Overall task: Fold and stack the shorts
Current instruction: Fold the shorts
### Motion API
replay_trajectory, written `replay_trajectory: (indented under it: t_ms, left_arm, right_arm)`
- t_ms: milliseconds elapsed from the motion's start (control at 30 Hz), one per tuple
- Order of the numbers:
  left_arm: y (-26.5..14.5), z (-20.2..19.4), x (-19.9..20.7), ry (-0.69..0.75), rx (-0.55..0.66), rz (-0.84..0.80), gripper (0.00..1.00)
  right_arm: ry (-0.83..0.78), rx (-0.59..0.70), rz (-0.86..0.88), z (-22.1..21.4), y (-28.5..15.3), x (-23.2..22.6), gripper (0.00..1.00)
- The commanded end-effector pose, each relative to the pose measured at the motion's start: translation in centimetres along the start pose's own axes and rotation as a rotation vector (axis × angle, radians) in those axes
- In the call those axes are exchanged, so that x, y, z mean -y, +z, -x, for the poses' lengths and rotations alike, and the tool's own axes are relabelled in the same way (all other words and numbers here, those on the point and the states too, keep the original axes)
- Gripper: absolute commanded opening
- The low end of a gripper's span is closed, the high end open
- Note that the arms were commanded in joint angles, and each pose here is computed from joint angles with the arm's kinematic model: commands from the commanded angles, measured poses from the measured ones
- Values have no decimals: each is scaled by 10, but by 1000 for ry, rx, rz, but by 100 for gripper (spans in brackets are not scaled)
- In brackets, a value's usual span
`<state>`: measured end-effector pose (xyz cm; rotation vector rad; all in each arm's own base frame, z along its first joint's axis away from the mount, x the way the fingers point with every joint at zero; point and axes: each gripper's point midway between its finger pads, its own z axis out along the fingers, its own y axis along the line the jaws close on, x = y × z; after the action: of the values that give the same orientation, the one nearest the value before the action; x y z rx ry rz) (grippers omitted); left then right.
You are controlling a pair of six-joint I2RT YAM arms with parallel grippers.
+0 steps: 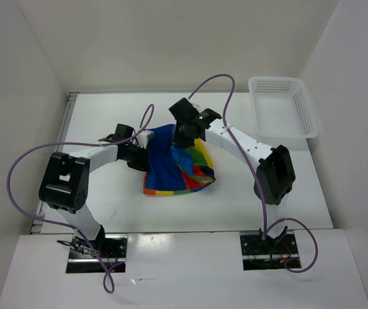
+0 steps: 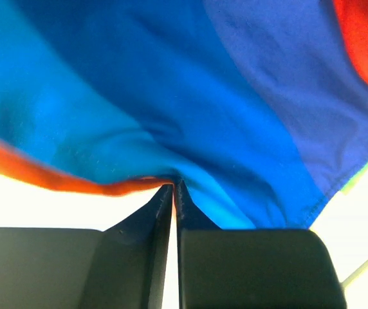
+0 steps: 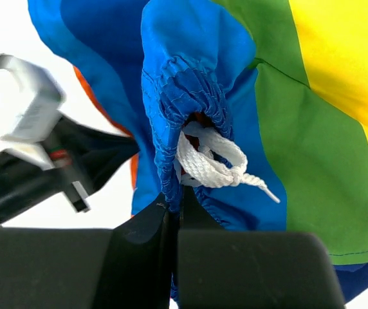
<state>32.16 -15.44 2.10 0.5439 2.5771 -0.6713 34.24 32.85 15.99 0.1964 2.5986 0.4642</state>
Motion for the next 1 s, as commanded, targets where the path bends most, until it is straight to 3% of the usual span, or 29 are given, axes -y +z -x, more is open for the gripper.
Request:
replay_trajectory:
  t_ms: [0,333,567,767,967]
  left_arm:
    - [-43,35,8,10,107,-27,13]
    - [-75,56,-9,-42,211,-60,13]
    - [-55,46,-65,-119,198,60,7]
    - [-21,39,-74,-138,169,-9,2]
    - [-16,49,-78,-126,186,-15,2]
  right_arm:
    - [18,45,95,18,-9,-28,0]
    - [-4,50,66,18,-2,-23,0]
    - [-19,54,78,17,-5,-29,0]
    - [-37,56,107,20,-4,-36,0]
    - [-62,53,123,19,1,-53,0]
